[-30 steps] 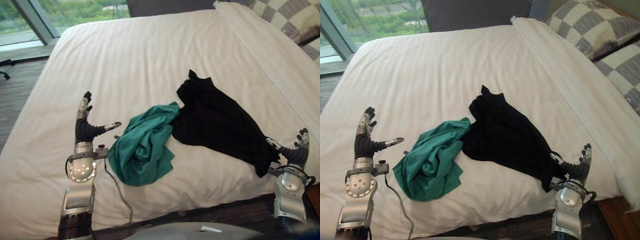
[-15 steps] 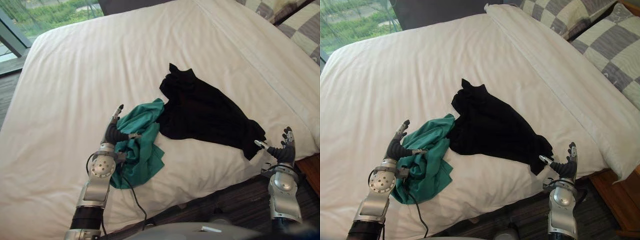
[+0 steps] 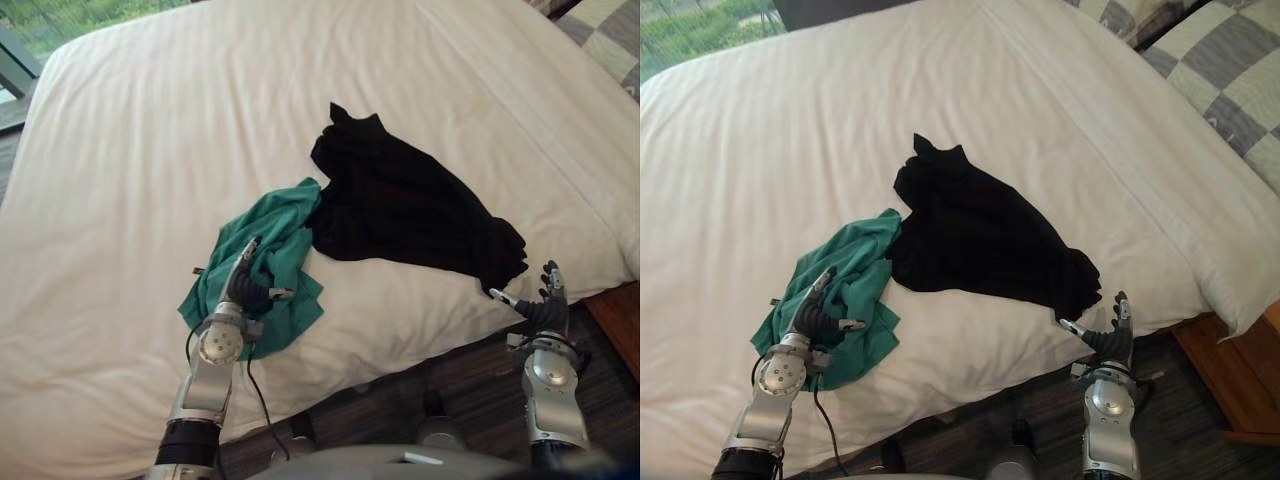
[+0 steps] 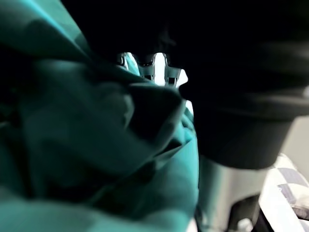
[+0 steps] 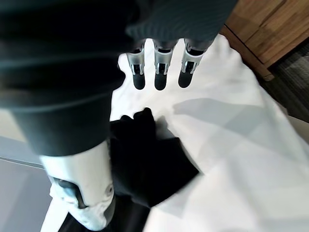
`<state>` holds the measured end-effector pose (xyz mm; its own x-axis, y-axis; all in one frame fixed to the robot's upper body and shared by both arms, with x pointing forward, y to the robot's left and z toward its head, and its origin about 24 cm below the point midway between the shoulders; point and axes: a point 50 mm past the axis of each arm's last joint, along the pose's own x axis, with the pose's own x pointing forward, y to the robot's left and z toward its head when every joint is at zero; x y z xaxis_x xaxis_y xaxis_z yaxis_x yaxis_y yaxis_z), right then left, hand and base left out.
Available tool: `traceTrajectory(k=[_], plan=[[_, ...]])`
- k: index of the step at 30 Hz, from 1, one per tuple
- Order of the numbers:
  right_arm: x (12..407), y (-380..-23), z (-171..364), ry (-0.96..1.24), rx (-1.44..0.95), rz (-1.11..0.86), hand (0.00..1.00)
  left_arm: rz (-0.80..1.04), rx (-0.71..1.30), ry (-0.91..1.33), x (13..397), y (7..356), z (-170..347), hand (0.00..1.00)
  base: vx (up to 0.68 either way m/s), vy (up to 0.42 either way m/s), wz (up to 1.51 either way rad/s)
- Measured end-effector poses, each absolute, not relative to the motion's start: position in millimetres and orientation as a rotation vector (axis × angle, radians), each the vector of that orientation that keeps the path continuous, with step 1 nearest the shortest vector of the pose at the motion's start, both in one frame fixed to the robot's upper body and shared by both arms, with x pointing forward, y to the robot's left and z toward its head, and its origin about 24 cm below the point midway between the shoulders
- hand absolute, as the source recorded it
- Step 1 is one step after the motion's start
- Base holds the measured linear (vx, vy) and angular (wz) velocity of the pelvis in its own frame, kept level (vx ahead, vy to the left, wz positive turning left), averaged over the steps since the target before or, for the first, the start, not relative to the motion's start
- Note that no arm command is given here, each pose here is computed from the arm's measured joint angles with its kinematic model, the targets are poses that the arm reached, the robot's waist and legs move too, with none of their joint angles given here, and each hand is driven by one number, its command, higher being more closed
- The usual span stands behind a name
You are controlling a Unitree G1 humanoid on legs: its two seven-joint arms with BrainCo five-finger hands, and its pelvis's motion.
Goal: Tidy the bed and pick cloth on bed and put in laundry
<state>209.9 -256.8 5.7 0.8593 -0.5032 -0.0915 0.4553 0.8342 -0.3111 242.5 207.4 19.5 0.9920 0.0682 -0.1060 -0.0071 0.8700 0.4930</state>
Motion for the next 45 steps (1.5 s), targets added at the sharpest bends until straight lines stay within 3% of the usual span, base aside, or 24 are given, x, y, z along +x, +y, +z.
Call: traceTrajectory(k=[2,3,14,23,35,45], plan=[[215.3,-252.7,8.7,0.156,-0.282,-0.494,0.0,0.04,0.512,0.132,242.3,207.3,16.5,0.0,-0.03,0.003,-0.05],[219.5,-251.0,12.1,0.139,-0.279,-0.489,0.0,0.041,0.512,0.153,245.6,207.9,11.4,1.0,-0.03,0.003,-0.08],[257.7,-240.2,56.8,-0.061,-0.313,-0.432,0.0,0.22,0.701,0.099,283.4,241.2,25.2,1.0,-0.04,-0.005,-0.06],[286.9,-268.0,130.5,-0.303,-0.519,-0.446,0.0,0.233,0.702,0.026,286.9,247.0,36.1,1.0,-0.02,-0.013,0.12],[333.5,-274.8,226.0,-0.486,-0.861,-0.36,0.0,0.233,0.65,-0.095,286.9,245.4,47.7,1.0,-0.02,-0.009,0.06],[345.3,-264.7,256.6,-0.532,-0.995,-0.29,0.0,0.246,0.616,-0.249,285.8,243.3,76.4,1.0,-0.02,-0.004,0.03]])
